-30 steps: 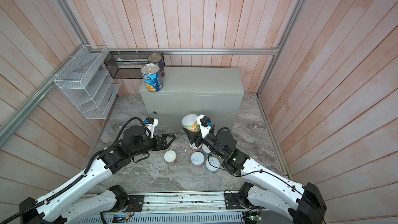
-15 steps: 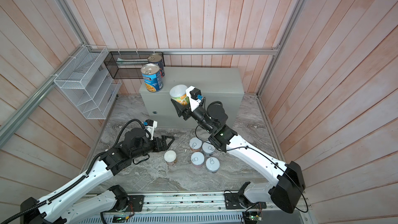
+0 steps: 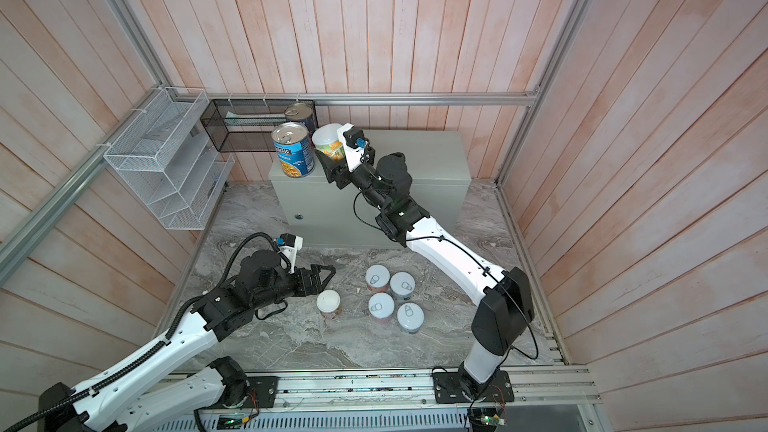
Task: Place and organize the canned foods onto the counter
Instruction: 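Lower the fruit canister with the right gripper beside the tomato can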
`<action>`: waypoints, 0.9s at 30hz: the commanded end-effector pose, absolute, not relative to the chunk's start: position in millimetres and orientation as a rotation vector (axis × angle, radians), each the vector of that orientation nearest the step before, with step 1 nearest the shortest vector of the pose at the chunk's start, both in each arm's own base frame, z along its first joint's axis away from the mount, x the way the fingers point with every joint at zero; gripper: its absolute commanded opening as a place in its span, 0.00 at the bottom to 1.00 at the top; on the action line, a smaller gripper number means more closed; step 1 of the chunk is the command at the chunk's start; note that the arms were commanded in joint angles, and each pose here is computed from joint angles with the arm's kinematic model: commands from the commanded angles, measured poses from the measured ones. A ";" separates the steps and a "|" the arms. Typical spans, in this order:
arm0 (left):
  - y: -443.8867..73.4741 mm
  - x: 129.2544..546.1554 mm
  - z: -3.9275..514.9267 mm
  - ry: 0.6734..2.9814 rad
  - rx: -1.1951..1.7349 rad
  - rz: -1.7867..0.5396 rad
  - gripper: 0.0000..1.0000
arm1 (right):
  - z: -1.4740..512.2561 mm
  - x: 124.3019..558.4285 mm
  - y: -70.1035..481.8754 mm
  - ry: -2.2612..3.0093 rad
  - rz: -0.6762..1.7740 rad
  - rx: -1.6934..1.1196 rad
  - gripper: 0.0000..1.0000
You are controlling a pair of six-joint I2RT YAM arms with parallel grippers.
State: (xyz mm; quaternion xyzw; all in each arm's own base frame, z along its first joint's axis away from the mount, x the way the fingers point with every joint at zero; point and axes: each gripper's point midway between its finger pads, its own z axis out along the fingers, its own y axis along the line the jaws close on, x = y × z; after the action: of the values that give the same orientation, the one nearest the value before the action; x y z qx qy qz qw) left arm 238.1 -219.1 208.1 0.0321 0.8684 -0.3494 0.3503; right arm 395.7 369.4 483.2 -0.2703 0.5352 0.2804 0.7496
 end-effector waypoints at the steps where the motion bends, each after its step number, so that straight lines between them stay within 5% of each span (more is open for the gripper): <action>1: -212.7 239.0 208.4 2.242 0.074 -0.873 1.00 | 531.3 399.3 354.6 1.042 0.596 -0.535 0.74; 27: -209.3 235.8 202.1 2.266 0.031 -0.879 1.00 | 501.7 512.3 379.9 1.114 0.633 -0.578 0.75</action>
State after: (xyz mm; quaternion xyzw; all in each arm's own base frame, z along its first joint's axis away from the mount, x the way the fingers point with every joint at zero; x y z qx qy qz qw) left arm 234.3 -214.2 210.0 0.0219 0.8687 -0.3504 0.3495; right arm 530.9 377.8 452.9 -0.2570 0.5716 0.2680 0.7317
